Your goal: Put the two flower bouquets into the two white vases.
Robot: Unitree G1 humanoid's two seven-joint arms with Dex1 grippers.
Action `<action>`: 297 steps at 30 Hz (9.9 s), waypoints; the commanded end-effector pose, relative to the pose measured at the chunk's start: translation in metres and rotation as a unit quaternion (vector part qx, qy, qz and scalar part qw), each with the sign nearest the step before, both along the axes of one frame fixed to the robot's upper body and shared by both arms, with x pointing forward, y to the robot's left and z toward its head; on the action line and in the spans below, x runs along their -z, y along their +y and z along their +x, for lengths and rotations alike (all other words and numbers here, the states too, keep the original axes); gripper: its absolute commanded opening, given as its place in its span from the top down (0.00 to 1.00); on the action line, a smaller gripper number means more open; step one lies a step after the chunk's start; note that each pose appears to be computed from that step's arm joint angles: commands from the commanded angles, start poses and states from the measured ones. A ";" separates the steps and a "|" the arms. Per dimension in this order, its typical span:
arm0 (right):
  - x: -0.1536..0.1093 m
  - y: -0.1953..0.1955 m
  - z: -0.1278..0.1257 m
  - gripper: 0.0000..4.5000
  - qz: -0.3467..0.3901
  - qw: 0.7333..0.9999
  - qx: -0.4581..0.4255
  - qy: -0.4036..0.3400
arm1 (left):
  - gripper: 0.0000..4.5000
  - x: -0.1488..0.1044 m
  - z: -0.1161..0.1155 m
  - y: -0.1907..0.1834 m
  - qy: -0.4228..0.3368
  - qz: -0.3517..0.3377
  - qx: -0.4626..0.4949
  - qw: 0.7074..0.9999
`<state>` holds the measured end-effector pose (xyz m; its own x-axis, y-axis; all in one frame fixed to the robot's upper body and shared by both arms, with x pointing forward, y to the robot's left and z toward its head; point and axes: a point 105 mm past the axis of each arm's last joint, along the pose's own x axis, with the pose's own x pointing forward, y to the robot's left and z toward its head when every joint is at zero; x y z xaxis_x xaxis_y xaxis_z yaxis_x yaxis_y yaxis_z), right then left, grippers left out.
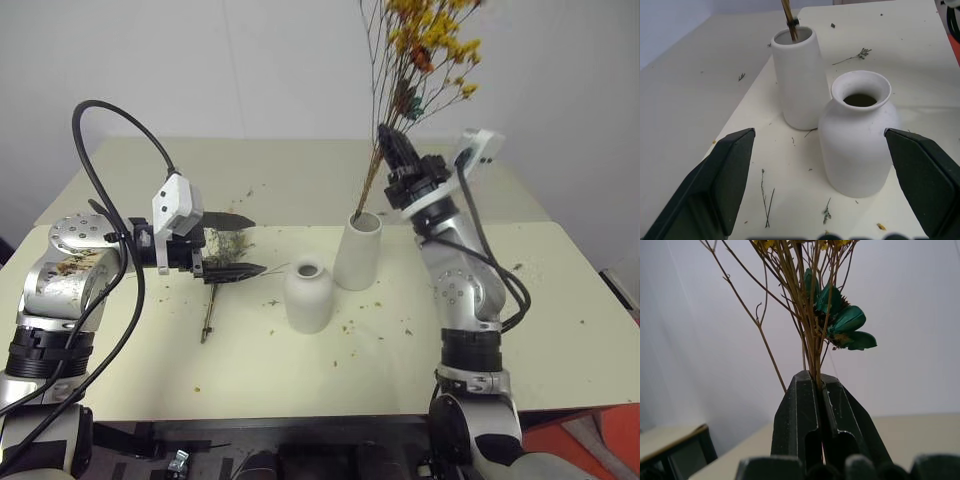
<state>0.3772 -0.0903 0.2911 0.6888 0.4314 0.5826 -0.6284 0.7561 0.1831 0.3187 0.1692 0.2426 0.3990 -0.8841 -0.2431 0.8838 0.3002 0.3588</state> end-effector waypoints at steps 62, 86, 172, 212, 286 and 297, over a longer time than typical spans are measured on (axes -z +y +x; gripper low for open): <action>0.021 -0.051 -0.088 0.00 -0.274 0.960 0.007 -0.061 | 0.00 -0.029 -0.003 0.019 -0.060 -0.063 -0.066 0.994; 0.024 -0.022 -0.128 0.00 -0.534 0.812 -0.222 0.083 | 0.00 0.077 0.006 0.077 0.216 -0.022 -0.496 0.841; 0.048 -0.042 -0.126 0.00 -0.477 0.870 -0.057 0.108 | 0.99 -0.052 0.024 -0.073 0.107 -0.472 0.264 0.834; 0.046 -0.048 -0.113 0.00 -0.475 0.876 -0.009 0.085 | 0.99 0.018 0.022 -0.097 0.107 -0.396 0.274 0.870; 0.032 -0.110 -0.162 0.00 -0.499 0.857 -0.024 0.121 | 0.00 -0.015 -0.049 0.029 -0.021 -0.141 0.050 0.989; 0.027 -0.131 -0.172 0.00 -0.507 0.851 -0.003 0.139 | 0.00 -0.014 -0.063 0.030 0.001 -0.114 0.030 0.993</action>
<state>0.2068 -0.2193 0.2551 0.7175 0.6305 -0.2962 -0.6946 0.6156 -0.3722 0.2622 0.2008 0.2427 0.3483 -0.9362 -0.0465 0.9139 0.3282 0.2389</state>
